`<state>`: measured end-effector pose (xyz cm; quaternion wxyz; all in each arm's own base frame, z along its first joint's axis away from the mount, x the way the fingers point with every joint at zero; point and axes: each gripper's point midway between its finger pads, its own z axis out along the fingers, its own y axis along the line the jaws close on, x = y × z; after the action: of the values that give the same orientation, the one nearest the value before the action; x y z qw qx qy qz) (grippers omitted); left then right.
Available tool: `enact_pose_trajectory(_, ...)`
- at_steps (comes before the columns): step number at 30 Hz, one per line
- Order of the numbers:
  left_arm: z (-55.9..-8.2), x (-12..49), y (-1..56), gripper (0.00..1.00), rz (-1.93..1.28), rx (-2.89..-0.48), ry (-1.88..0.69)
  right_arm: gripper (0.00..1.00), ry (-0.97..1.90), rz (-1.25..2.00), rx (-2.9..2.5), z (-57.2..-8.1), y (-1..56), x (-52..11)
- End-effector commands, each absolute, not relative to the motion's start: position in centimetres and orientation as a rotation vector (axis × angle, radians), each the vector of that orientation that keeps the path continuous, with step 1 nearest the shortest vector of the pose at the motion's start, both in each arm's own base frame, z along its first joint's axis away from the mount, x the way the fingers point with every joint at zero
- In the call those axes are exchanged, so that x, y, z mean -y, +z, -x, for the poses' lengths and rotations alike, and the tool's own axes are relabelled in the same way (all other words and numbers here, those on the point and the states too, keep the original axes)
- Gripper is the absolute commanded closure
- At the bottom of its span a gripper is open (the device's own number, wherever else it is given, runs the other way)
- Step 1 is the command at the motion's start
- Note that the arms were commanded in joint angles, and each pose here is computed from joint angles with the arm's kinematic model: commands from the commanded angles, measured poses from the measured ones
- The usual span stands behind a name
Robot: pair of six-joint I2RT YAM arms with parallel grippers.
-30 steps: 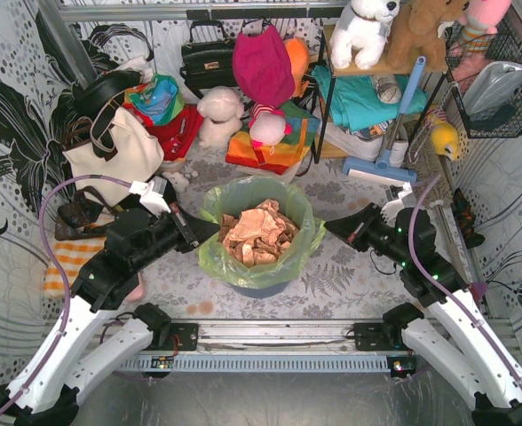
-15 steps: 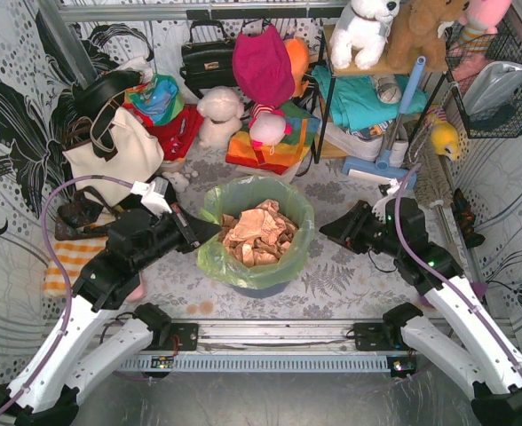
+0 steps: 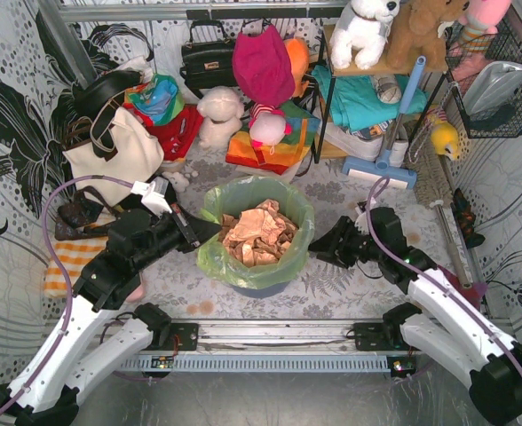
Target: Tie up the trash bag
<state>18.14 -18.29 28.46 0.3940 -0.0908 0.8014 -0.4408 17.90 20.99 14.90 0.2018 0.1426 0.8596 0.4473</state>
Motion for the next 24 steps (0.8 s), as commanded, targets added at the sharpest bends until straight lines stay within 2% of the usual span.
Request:
enact_pose_trajectory(1, -18.2, 18.5, 28.4, 1.0, 0.211, -2.021, -1.126, 0.52, 1.399, -0.373, -2.337, -18.2, 15.6, -22.5)
enact_pose_trajectory(11, -18.3, 18.6, 28.3, 1.0, 0.211, -2.025, -1.131, 0.52, 1.446, -0.35, -2.372, -18.4, 13.9, -23.7)
enact_pose_trajectory(24, -18.5, 18.8, 27.8, 1.0, 0.218, -2.037, -1.132, 0.61, 1.351, -0.373, -2.449, -19.1, 10.6, -23.8)
